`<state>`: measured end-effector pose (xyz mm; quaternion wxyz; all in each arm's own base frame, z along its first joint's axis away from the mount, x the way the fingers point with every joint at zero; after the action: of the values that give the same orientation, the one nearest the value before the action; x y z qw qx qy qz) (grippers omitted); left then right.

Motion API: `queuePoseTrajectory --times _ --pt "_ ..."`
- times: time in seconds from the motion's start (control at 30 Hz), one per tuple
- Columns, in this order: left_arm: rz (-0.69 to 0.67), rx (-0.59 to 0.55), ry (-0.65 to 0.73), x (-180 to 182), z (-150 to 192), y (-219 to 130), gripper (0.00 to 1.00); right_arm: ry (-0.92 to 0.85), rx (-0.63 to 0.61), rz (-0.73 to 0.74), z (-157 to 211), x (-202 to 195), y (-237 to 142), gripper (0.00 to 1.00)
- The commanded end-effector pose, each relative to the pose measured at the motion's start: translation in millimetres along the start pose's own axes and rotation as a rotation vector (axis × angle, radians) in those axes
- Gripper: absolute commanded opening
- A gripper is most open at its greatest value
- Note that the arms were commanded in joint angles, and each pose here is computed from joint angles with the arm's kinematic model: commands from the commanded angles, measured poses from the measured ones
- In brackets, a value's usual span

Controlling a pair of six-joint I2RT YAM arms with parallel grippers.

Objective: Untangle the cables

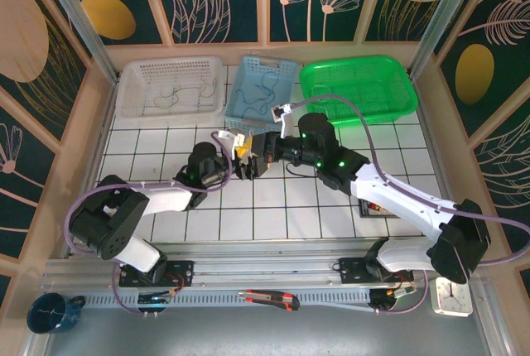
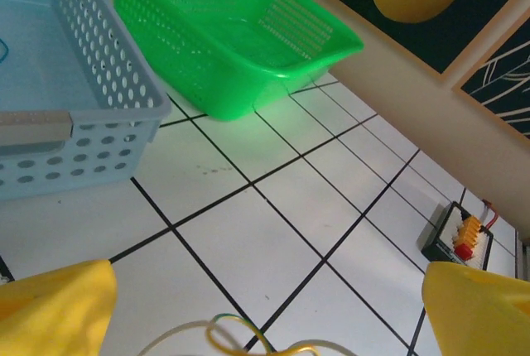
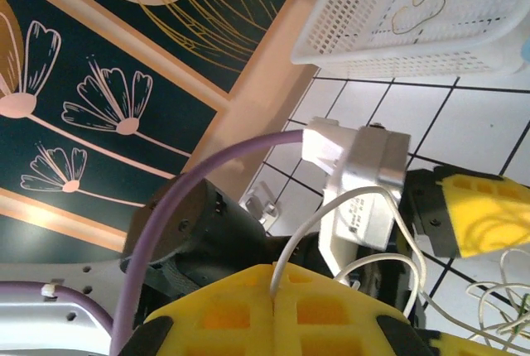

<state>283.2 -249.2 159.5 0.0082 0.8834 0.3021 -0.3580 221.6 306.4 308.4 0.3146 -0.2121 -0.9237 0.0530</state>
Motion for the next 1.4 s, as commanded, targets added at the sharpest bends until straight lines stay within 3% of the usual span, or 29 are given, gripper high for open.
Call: queuePoseTrajectory --times 0.0,0.13,0.2,0.7,0.87,1.13,1.37 --pt "0.040 -0.036 0.011 -5.3 -4.1 4.5 0.83 -0.019 -0.064 -0.073 -18.2 20.3 -8.3 0.00" --pt "0.013 -0.003 -0.014 6.9 10.7 5.8 0.50 -0.036 -0.100 -0.091 -33.1 29.6 -15.0 0.00" --pt "-0.009 -0.002 -0.027 13.3 17.4 4.1 0.41 -0.044 -0.129 -0.098 -44.6 33.8 -20.8 0.00" --pt "-0.073 0.042 -0.079 34.9 46.6 -3.0 0.30 -0.091 -0.376 -0.211 -132.3 64.9 -84.3 0.00" --pt "-0.072 0.041 -0.083 32.7 46.1 -6.6 0.37 -0.082 -0.374 -0.206 -131.8 60.1 -86.7 0.00" --pt "-0.066 -0.008 -0.095 13.6 18.6 -12.3 0.70 -0.045 -0.338 -0.175 -111.0 33.5 -85.1 0.00" --pt "-0.001 -0.054 -0.180 -17.7 -19.1 -14.2 0.84 -0.015 -0.315 -0.138 -90.9 5.6 -87.3 0.00"
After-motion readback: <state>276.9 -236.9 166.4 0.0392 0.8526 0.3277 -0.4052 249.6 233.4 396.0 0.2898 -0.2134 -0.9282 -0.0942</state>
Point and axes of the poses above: each hand's point on the last joint's axis, 136 mm out from that joint toward the fingers, its own y axis out along the fingers, its own x axis along the line the jaws close on, z = x × y, the point moved 5 cm from there along -y, back along the fingers, and after that the axes turned 12 degrees about -y, right-handed, at the moved point
